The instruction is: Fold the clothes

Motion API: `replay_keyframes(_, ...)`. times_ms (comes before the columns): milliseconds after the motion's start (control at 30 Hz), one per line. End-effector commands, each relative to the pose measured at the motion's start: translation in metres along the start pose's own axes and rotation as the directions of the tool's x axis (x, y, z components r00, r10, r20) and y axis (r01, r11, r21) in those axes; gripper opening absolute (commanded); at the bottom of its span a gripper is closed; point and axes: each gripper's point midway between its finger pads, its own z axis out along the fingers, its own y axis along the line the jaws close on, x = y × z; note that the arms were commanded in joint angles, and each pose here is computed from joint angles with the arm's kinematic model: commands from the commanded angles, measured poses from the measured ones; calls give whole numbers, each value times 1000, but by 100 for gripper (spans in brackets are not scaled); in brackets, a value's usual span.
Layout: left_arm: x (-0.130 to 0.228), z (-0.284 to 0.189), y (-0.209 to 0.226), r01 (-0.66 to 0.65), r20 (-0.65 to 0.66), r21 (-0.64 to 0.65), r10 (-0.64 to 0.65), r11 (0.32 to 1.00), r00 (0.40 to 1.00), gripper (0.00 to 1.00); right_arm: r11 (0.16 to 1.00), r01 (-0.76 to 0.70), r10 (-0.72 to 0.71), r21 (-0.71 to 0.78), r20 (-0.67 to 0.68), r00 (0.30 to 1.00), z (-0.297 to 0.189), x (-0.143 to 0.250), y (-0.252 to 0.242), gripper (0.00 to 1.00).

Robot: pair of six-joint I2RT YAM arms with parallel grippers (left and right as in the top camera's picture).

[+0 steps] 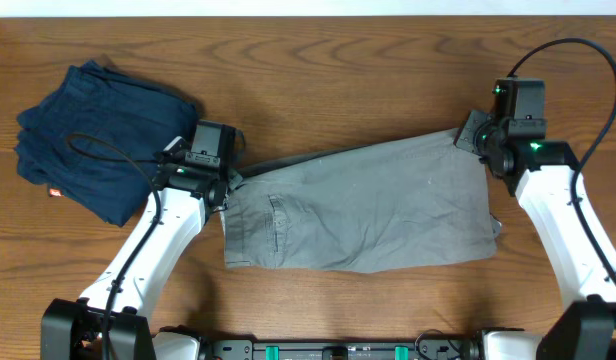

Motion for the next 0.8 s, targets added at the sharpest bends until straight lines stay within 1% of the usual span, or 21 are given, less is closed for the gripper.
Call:
replay_keyframes(0,0,7,3,5,3,-19,-5,1000,1000,6,997,-5,6,81,-20,1000,17,3,-16,1)
replay_keyframes(133,0,18,-2,6,6,-14,-6,1000,1000,6,995,3,4,103,-69,998,41,15,-20,1)
replay_keyframes(233,-1,27,-7,8,8,-10,-7,1000,1000,7,994,5,3,109,-78,997,56,18,-20,1)
replay_keyframes(267,-2,29,-10,6,15,0,-6,1000,1000,11,994,4,3,106,-72,997,60,17,-20,2)
replay_keyframes(300,-5,31,-15,-14,29,15,13,1000,1000,22,995,2,4,99,-58,998,62,14,-18,14)
replay_keyframes(333,-8,31,-20,-42,42,33,41,999,998,38,996,1,3,90,-48,999,62,11,-16,29)
replay_keyframes(367,-14,29,-25,-81,62,51,78,995,995,50,997,8,-5,78,-37,999,61,7,-13,35)
replay_keyframes(400,-19,26,-28,-116,75,59,112,991,991,64,998,19,-17,61,-29,999,57,4,-10,37)
replay_keyframes(433,-24,23,-29,-144,85,63,138,988,987,71,999,28,-27,47,-20,999,53,1,-7,37)
replay_keyframes(500,-32,15,-25,-168,96,57,162,984,982,75,999,36,-36,15,6,999,39,-7,-1,38)
replay_keyframes(600,-34,5,-7,-145,73,23,143,989,987,77,998,36,-35,-59,18,999,13,-10,11,38)
replay_keyframes(633,-32,4,0,-138,56,5,137,990,989,80,995,40,-39,-95,11,999,4,-9,17,38)
replay_keyframes(700,-21,3,12,-105,-5,-22,105,994,994,84,986,49,-54,-159,-32,998,-11,2,25,38)
replay_keyframes(767,-3,6,13,-91,-91,-3,90,996,992,89,984,47,-63,-173,-87,994,-17,16,27,39)
